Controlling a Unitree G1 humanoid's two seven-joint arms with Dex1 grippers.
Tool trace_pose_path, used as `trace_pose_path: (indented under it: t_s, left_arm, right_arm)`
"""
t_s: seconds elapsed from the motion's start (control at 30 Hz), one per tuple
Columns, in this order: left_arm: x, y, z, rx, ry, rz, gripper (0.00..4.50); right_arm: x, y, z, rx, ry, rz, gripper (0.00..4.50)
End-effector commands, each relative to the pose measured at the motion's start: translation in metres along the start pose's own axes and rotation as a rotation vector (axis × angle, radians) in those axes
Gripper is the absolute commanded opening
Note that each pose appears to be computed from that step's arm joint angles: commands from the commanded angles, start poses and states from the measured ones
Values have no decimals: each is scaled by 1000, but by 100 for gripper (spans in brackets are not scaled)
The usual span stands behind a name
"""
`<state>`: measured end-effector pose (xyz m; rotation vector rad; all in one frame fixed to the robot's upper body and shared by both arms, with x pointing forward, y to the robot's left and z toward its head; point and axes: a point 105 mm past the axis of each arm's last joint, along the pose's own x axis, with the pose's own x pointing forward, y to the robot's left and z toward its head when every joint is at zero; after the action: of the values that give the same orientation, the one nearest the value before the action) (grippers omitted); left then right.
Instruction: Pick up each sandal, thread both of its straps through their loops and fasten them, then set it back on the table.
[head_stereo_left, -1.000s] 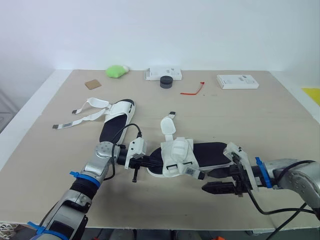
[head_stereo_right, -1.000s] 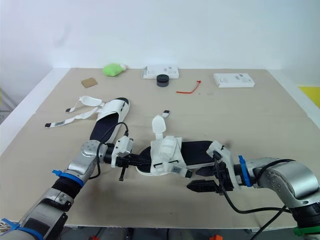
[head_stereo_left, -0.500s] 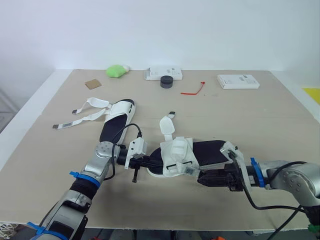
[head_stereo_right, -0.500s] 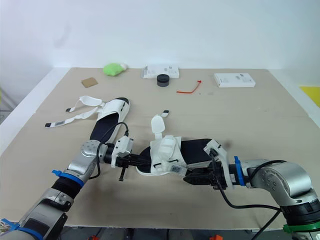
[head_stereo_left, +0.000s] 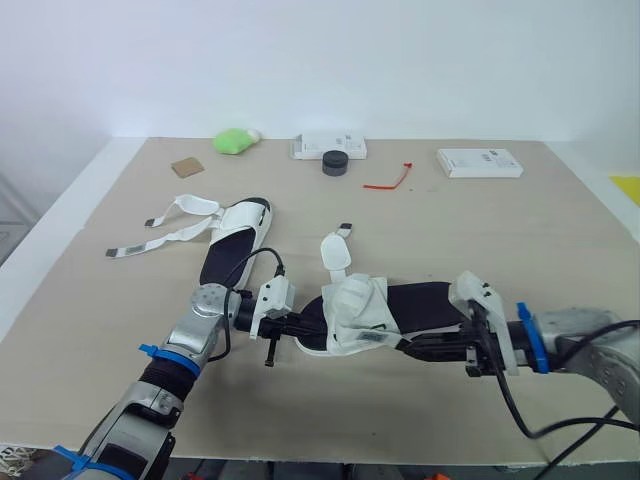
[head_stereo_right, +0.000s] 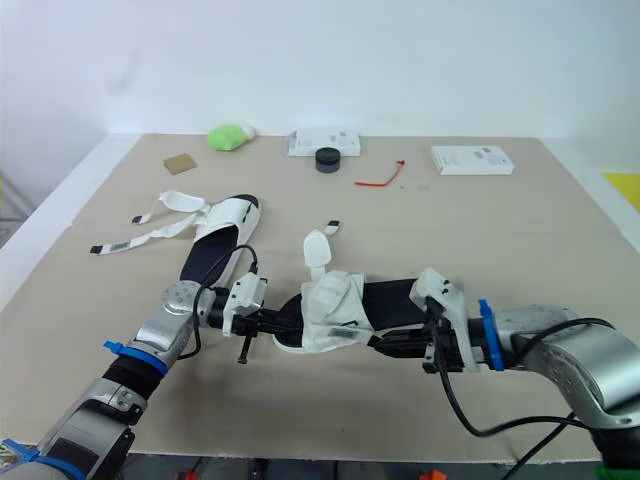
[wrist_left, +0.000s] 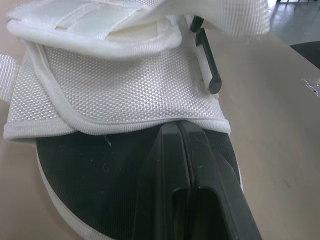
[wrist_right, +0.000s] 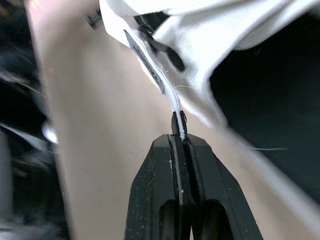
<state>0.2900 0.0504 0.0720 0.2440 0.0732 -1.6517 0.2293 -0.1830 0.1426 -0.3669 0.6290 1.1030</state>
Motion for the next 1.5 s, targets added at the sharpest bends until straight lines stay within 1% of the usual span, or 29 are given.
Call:
trace_pose_path:
  t_s: [0.03, 0.1, 0.13, 0.23, 0.3, 0.4, 0.5, 0.6, 0.73, 0.87, 0.97, 1.17, 1.27, 1.4, 1.47, 1.5]
  left_arm:
    - [-7, -29, -65, -225, 204, -32, 0]
    - [-7, -30, -66, -228, 205, -34, 0]
    - [-7, -30, -66, -228, 206, -36, 0]
    - [-7, -31, -67, -230, 208, -43, 0]
    - [-7, -32, -67, -231, 209, -47, 0]
    - [-6, -31, -66, -231, 209, -50, 0]
    - [-6, -31, -67, -233, 208, -53, 0]
    - [-5, -32, -68, -234, 211, -64, 0]
    - [-2, -34, -69, -236, 209, -72, 0]
    - [0, -35, -70, -238, 206, -77, 0]
    - [1, -35, -70, -239, 205, -79, 0]
    - [3, -34, -70, -237, 202, -85, 0]
    - [3, -35, -71, -236, 202, -93, 0]
    - [4, -35, -71, -234, 204, -103, 0]
    - [5, -35, -71, -234, 204, -107, 0]
    - [5, -35, -71, -233, 204, -109, 0]
  right_arm:
    - [-27, 4, 20, -337, 95, -88, 5]
    - [-41, 5, 23, -477, 194, -128, 5]
    - [-47, 5, 28, -534, 214, -152, 5]
    - [-57, 12, 48, -600, 207, -183, 5]
    - [-57, 21, 54, -642, 219, -170, 5]
    - [-47, 52, 48, -735, 307, -62, 5]
    - [-50, 69, 49, -759, 320, -19, 5]
    - [-62, 61, 73, -767, 251, -118, 5]
    - [-81, 53, 93, -817, 282, -223, 5]
    - [-87, 52, 98, -845, 309, -262, 5]
    - [-90, 38, 87, -855, 413, -320, 5]
    - [-89, 24, 49, -933, 637, -331, 5]
    - [-88, 25, 36, -950, 680, -309, 5]
    - [-79, 40, 20, -944, 686, -228, 5]
    - [-73, 49, 12, -919, 672, -172, 78]
    - [-71, 53, 8, -909, 668, -151, 104]
